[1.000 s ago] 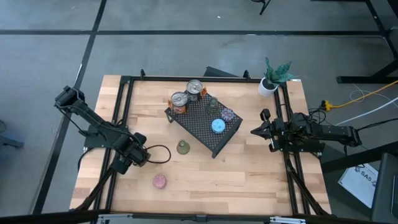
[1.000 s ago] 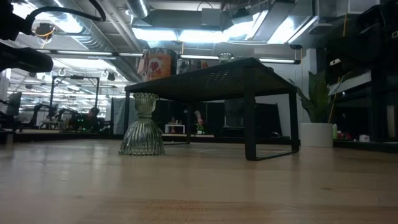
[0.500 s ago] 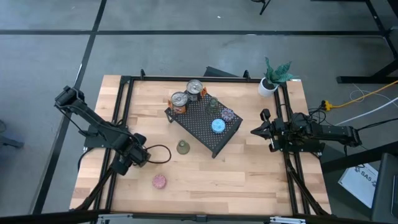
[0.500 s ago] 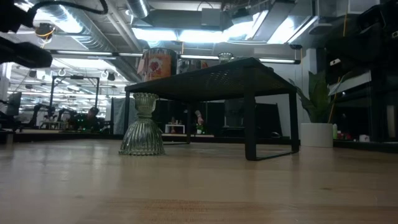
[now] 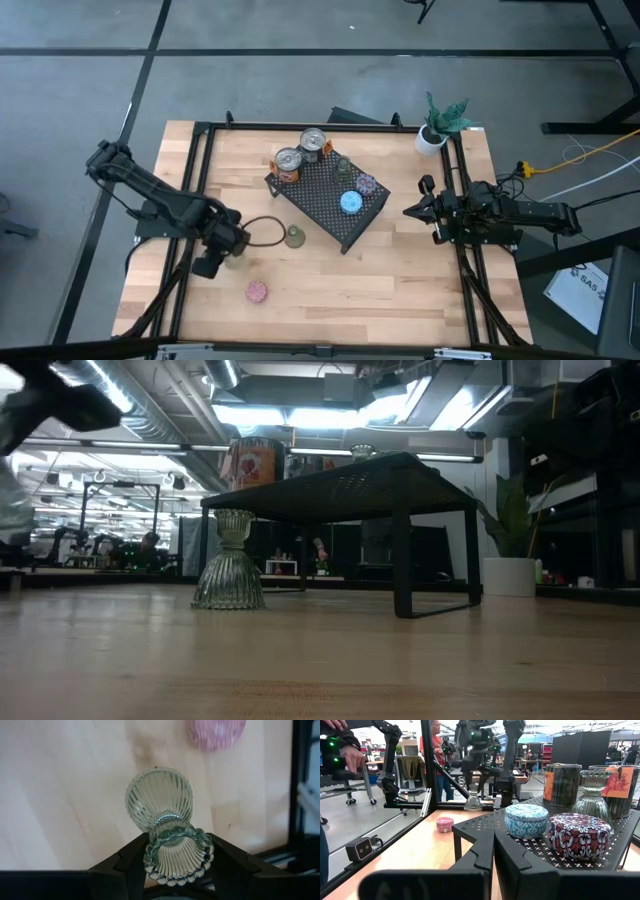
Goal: Pick & Place candle stick holders
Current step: Put the left glass candle holder on the shelf
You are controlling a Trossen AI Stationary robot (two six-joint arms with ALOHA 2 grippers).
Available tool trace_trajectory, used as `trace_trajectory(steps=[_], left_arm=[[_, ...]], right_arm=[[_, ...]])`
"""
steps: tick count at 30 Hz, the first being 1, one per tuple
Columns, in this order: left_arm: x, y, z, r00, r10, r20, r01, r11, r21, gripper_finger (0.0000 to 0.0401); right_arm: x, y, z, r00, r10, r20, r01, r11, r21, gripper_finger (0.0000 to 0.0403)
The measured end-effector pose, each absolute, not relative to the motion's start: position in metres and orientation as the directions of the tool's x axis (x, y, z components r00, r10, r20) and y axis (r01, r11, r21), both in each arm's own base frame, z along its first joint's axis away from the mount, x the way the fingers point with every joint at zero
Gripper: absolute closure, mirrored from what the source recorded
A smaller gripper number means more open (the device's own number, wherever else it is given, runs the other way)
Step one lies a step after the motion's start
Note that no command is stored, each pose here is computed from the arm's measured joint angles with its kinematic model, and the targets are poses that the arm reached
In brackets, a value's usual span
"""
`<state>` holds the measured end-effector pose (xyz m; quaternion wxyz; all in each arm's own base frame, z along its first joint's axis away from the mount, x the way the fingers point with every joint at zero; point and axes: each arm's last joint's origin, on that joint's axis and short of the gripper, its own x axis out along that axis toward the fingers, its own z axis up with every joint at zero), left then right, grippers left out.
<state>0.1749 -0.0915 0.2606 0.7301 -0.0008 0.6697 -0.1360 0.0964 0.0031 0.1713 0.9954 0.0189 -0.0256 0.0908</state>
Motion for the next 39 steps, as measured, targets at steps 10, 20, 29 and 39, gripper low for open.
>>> trace_trajectory(steps=[10, 20, 29, 39], left_arm=[[0.193, -0.074, 0.294, 0.204, -0.231, -0.951, 0.085, 0.972, -0.217, 0.0228], [0.215, -0.054, 0.323, 0.313, -0.223, -0.923, 0.000, 0.972, -0.235, 0.0228], [0.240, -0.037, 0.335, 0.360, -0.172, -0.917, -0.046, 0.978, -0.201, 0.0228], [0.276, -0.015, 0.341, 0.387, -0.118, -0.914, -0.060, 0.986, -0.153, 0.0228]], right_arm=[[0.096, 0.003, 0.171, 0.982, 0.180, 0.054, -0.181, 0.983, 0.033, 0.0387], [0.096, 0.003, 0.171, 0.982, 0.179, 0.054, -0.181, 0.983, 0.033, 0.0387], [0.096, 0.003, 0.171, 0.982, 0.180, 0.054, -0.182, 0.983, 0.033, 0.0387], [0.096, 0.003, 0.171, 0.982, 0.180, 0.054, -0.182, 0.983, 0.033, 0.0387]])
